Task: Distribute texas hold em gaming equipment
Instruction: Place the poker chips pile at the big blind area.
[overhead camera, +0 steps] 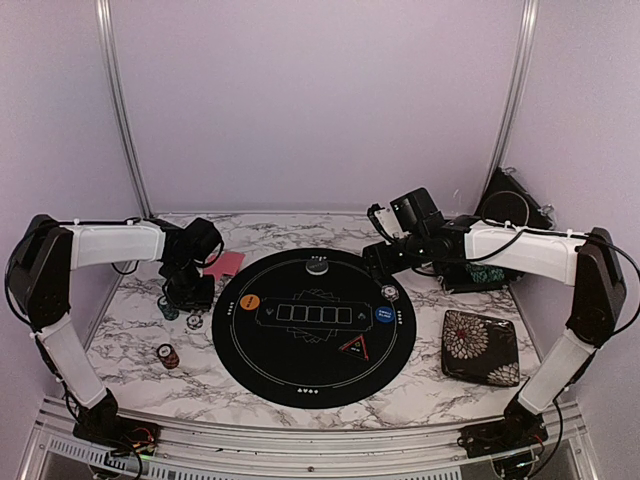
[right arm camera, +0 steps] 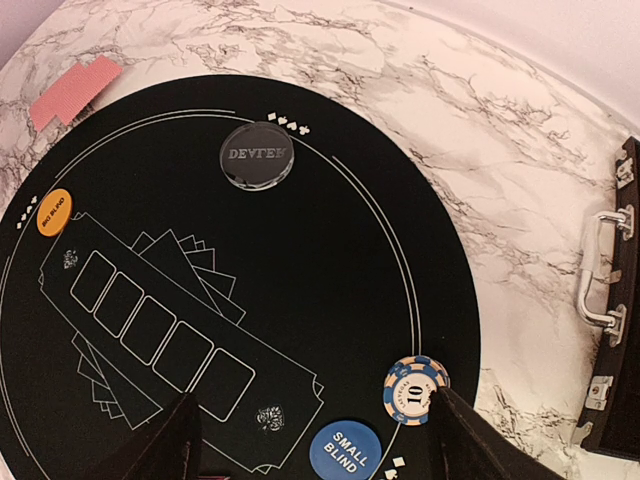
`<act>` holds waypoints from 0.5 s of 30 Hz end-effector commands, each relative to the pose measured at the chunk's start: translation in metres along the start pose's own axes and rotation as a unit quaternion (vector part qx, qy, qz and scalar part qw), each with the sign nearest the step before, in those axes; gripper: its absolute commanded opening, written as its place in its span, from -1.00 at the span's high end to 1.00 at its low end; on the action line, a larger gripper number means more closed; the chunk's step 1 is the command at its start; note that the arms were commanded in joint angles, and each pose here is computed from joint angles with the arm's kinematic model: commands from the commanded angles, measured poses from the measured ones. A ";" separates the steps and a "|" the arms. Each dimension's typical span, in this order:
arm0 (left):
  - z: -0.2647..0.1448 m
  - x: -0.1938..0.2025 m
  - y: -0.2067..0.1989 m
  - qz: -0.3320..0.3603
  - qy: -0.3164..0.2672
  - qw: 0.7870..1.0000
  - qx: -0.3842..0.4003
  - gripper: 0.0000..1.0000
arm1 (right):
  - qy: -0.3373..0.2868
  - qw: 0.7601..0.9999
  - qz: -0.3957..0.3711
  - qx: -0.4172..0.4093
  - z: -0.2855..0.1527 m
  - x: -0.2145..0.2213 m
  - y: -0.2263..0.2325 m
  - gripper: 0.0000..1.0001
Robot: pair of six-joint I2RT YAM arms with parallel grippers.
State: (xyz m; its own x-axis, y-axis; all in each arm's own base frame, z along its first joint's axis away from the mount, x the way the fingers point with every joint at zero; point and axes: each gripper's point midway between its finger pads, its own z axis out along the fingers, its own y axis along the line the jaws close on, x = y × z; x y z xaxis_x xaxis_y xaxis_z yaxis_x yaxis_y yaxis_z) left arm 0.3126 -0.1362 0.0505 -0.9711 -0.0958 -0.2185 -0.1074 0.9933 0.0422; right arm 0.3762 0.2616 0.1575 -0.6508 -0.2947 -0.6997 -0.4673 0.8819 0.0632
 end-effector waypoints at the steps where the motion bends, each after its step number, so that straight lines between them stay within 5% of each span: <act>1: -0.006 -0.003 -0.007 0.013 0.002 1.000 0.000 0.28 | -0.001 1.000 -0.002 0.006 -0.002 -0.002 -0.005 -0.50; 15: -0.002 -0.008 -0.040 0.038 0.007 0.999 0.015 0.28 | -0.001 1.000 -0.003 0.005 -0.001 -0.002 -0.005 -0.50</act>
State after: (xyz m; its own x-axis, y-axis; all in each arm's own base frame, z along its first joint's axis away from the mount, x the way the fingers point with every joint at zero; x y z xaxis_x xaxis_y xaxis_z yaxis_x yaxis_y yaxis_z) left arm 0.3251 -0.1673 0.0517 -0.9740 -0.0455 -0.2219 -0.0523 0.9983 0.0249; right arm 0.3765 0.2612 0.1575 -0.6508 -0.2946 -0.6998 -0.4667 0.8822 0.0626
